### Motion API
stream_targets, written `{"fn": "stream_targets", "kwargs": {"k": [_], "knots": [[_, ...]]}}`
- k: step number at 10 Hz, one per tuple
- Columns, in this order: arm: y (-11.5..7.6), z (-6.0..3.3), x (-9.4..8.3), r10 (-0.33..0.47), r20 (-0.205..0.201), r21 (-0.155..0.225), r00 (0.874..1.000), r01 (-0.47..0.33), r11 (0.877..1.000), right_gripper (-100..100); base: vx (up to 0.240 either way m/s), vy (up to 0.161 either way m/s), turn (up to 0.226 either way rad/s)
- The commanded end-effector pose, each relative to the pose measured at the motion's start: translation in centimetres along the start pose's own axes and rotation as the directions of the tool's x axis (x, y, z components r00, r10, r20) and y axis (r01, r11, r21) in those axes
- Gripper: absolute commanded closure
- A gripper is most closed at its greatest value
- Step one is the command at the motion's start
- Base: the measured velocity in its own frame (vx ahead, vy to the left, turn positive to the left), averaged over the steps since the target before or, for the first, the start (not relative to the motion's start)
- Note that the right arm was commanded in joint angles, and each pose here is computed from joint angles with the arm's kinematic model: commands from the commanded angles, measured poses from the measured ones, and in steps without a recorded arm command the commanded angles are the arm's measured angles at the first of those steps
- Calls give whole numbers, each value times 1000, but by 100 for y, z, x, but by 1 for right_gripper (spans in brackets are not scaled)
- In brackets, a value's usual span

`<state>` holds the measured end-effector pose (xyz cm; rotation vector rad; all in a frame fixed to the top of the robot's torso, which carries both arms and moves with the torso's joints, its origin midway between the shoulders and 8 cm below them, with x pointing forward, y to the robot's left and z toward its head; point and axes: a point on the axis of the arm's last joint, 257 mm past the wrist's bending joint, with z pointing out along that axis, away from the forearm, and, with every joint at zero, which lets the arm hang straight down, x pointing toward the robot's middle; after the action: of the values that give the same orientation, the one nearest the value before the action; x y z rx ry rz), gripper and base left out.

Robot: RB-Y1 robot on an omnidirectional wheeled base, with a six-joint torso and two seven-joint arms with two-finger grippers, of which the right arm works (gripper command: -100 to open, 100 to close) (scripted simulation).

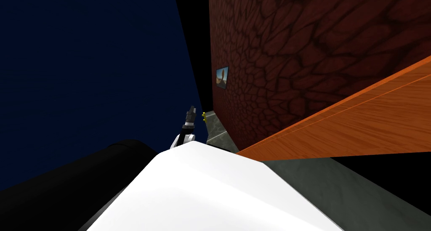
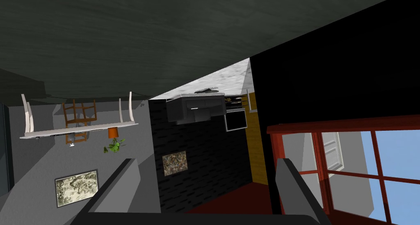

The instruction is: Push the door open

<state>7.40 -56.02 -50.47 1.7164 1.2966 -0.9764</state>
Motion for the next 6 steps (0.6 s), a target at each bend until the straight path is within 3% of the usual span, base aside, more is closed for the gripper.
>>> {"fn": "stream_targets", "kwargs": {"k": [1,6], "knots": [[-4,1,-5,-1,1,0,1000,1,1000,-100,-8,-9,-39],[-2,5,-14,-1,4,-1,1000,1,1000,-100,2,2,2]]}}
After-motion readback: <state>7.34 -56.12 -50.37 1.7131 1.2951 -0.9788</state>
